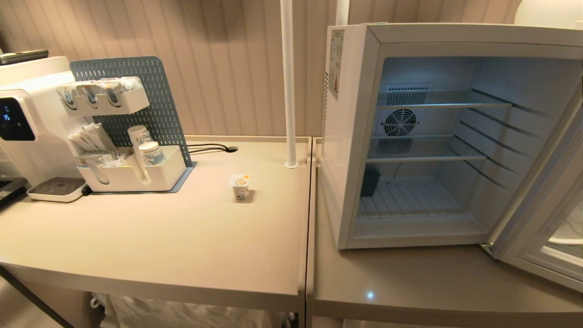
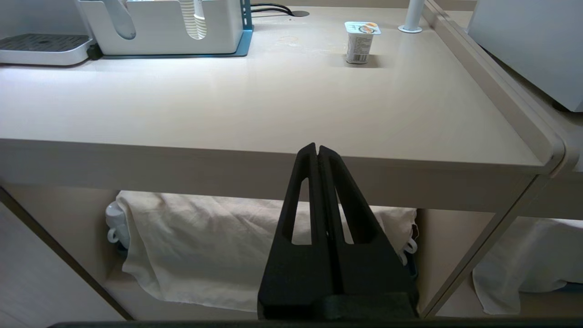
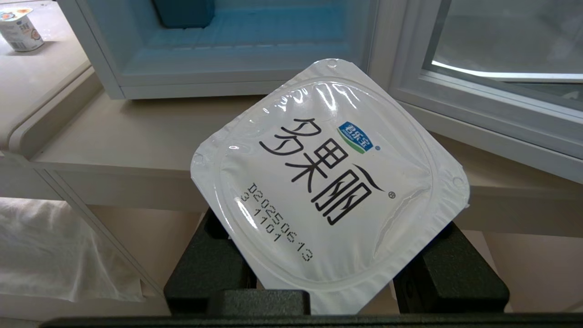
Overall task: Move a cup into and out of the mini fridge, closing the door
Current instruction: Put the yoghurt in the freezer
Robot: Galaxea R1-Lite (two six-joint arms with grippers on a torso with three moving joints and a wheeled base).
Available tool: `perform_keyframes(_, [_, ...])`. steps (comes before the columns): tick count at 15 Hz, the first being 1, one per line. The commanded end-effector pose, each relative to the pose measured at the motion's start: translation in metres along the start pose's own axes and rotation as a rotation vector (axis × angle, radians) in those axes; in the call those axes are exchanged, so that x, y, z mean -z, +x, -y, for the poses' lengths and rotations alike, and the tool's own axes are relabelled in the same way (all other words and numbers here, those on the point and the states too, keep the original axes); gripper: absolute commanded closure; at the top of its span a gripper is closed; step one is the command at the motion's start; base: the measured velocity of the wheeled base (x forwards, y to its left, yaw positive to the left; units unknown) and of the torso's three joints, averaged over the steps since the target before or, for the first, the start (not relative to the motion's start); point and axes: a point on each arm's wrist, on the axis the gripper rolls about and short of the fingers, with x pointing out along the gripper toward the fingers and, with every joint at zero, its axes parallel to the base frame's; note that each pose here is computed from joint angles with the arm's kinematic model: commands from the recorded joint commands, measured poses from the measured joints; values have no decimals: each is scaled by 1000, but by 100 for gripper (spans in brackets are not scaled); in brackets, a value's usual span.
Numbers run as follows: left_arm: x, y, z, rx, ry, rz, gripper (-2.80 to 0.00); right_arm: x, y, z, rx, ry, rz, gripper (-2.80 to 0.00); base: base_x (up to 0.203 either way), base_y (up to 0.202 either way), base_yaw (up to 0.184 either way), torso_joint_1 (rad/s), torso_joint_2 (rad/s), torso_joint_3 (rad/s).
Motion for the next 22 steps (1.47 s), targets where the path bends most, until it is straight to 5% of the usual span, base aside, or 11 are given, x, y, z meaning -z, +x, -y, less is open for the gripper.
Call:
perform_keyframes(1, [0,0,0,1,-1,0,0,0,0,0,0,0,-4,0,0,0,0,0,0,0])
perform_keyframes(5, [0,0,0,1,-1,-1,0,-4,-1,0,3,24,33,0,0,0,0,0,0,0])
perform_keyframes(8, [0,0,0,1,-1,0,0,-57,-19,1,-13,24,148,0,0,0,0,0,0,0])
perform_keyframes(15, [0,0,0,1,-1,-1,0,-125,86,-6,-324,48,-365,0,0,0,0,0,0,0])
perform_keyframes(17, [0,0,0,1,-1,-1,0,-131,133,-10,-375,57,-404,0,0,0,0,0,0,0])
perform_keyframes(22, [0,0,0,1,-1,-1,0,-138,236,-16,-392,46,-312,0,0,0,0,0,0,0])
